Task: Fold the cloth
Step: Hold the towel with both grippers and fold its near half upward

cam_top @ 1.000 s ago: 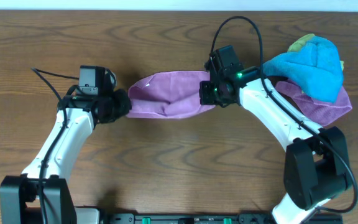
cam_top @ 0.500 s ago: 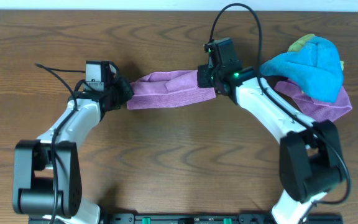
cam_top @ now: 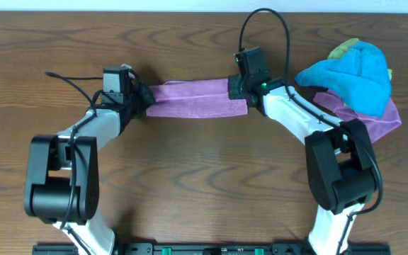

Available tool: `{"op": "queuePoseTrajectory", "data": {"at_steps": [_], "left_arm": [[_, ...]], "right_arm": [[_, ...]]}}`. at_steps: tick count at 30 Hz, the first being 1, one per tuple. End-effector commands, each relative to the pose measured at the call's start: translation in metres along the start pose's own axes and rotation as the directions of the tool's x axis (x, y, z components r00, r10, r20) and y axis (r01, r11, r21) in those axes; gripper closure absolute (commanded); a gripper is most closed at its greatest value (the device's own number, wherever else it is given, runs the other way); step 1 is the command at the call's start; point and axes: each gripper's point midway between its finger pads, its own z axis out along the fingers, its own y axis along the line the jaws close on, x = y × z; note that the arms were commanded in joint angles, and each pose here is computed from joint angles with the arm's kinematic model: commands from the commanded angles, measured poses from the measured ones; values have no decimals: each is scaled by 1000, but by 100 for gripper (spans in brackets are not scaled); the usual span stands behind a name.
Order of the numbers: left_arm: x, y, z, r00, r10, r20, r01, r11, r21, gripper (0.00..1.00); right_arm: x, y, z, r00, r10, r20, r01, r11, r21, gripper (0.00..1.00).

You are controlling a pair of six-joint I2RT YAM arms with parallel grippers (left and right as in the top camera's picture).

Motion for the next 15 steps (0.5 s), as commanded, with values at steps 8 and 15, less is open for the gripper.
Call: {"op": "queuePoseTrajectory", "data": {"at_steps": [8,15], "left_arm": [[-14,-1,3,999,6,49,-6,1000,-7,94],[-19,1,2,998,6,68,-5,1000,-20,67]], "right_arm": [[3,-24,24,1000,17,3,-17,998,54,97],[3,-24,26,1000,14,11,-14,998,62,62]]}}
